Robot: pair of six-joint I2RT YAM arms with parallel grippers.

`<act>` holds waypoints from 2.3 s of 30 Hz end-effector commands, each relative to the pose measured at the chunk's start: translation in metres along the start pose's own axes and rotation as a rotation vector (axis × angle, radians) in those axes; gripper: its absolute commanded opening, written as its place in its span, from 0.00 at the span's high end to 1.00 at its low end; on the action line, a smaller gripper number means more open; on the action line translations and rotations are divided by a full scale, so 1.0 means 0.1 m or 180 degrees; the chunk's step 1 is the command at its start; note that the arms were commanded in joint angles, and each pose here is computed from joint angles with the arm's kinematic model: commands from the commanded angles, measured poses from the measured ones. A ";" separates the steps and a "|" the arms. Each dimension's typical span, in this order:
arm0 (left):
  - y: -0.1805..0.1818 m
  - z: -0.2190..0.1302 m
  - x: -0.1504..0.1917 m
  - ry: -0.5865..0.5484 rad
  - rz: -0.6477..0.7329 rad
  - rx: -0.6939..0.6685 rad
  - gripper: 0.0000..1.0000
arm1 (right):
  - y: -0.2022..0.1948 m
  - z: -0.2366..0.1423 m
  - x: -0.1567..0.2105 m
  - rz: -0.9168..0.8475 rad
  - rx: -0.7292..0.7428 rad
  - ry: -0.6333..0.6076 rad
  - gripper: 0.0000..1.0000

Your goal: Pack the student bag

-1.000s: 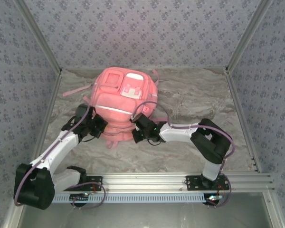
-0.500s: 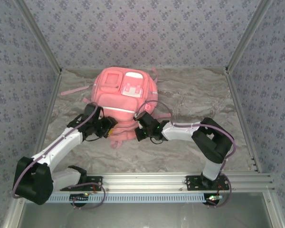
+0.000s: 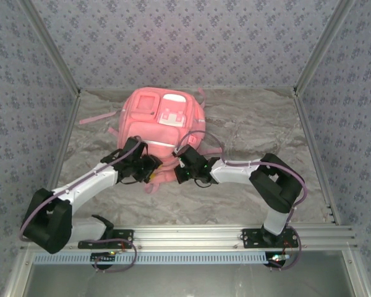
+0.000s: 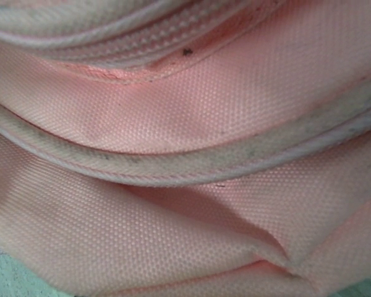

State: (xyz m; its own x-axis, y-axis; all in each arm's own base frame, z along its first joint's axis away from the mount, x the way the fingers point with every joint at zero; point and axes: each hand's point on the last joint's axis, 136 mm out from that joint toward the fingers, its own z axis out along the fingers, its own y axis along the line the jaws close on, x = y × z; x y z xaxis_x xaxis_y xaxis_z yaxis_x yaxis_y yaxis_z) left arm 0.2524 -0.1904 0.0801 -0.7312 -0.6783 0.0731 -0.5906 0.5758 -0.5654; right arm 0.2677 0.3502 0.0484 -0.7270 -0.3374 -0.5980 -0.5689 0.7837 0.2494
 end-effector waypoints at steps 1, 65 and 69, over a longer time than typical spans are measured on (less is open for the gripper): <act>-0.07 0.06 -0.13 -0.0168 -0.0362 -0.0022 0.58 | 0.06 0.01 0.02 -0.0003 -0.0059 -0.0033 1.00; -0.25 -0.05 0.00 0.0088 0.0482 0.0056 1.00 | -1.70 -0.07 -0.21 0.1576 0.0888 -0.0273 1.00; -0.54 0.12 0.31 0.0337 0.0683 0.0135 1.00 | -1.95 -0.24 -0.07 0.1820 0.1041 -0.0366 1.00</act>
State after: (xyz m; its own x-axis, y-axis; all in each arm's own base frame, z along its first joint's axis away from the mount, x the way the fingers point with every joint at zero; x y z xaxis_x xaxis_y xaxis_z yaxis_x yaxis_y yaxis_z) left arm 0.2593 -0.2101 0.0812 -0.8249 -0.5649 0.0213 -0.4894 0.6947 -0.5272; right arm 0.3829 0.2249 0.0316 -0.8232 0.1352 -0.5514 -0.0851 0.9309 0.3553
